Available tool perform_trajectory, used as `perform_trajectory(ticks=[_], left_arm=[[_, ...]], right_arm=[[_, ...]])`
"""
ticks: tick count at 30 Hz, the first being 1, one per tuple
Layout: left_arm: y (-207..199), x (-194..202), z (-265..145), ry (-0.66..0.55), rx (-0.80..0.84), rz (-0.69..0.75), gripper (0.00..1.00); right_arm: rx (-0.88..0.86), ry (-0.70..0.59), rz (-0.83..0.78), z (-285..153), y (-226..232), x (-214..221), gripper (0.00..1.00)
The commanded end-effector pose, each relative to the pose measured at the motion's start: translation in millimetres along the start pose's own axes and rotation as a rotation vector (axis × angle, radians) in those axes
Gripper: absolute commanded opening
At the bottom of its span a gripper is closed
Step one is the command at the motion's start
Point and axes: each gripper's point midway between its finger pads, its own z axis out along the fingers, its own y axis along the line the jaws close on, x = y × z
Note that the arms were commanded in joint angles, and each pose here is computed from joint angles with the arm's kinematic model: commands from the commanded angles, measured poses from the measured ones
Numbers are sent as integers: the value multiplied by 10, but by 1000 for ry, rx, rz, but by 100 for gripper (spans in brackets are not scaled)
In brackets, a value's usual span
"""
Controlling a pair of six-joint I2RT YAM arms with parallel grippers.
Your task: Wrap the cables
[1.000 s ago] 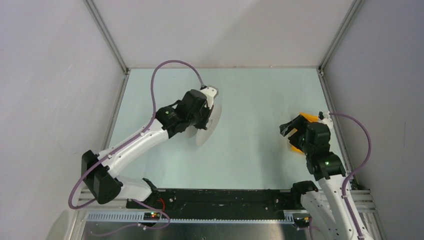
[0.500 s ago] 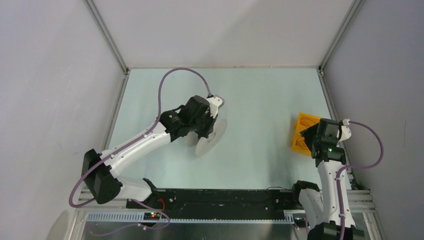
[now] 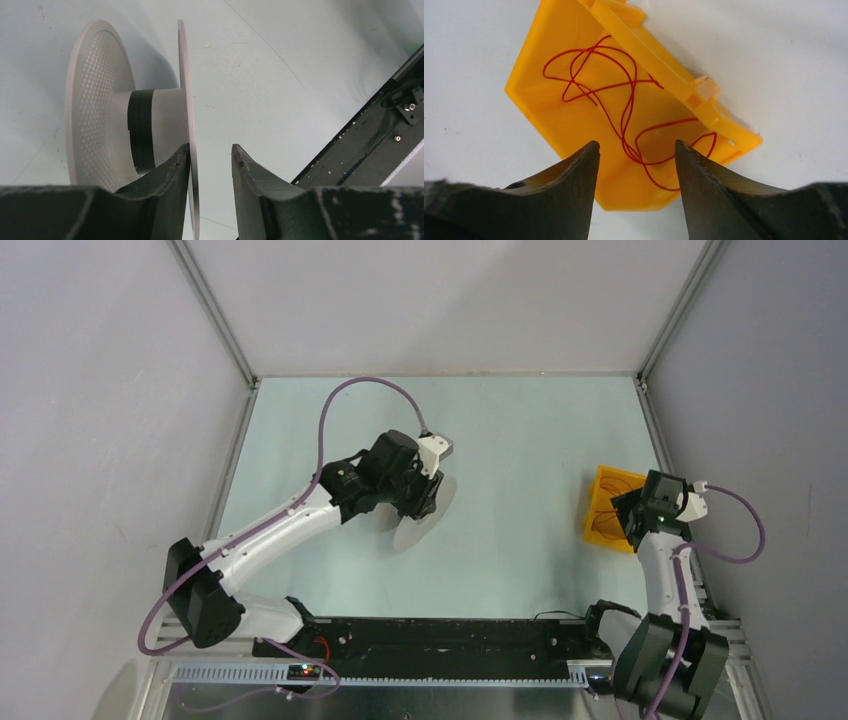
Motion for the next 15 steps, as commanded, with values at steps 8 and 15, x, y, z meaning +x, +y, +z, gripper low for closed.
perform_trajectory(ticks=[8,15], left_arm=[[-118,-184,-132,-68,57,31,44],[-76,-203,-160,-80,33,34,45]], right_arm=[[70,-82,57,437,-33,-194,49],[0,-153,24,285,113,-381,0]])
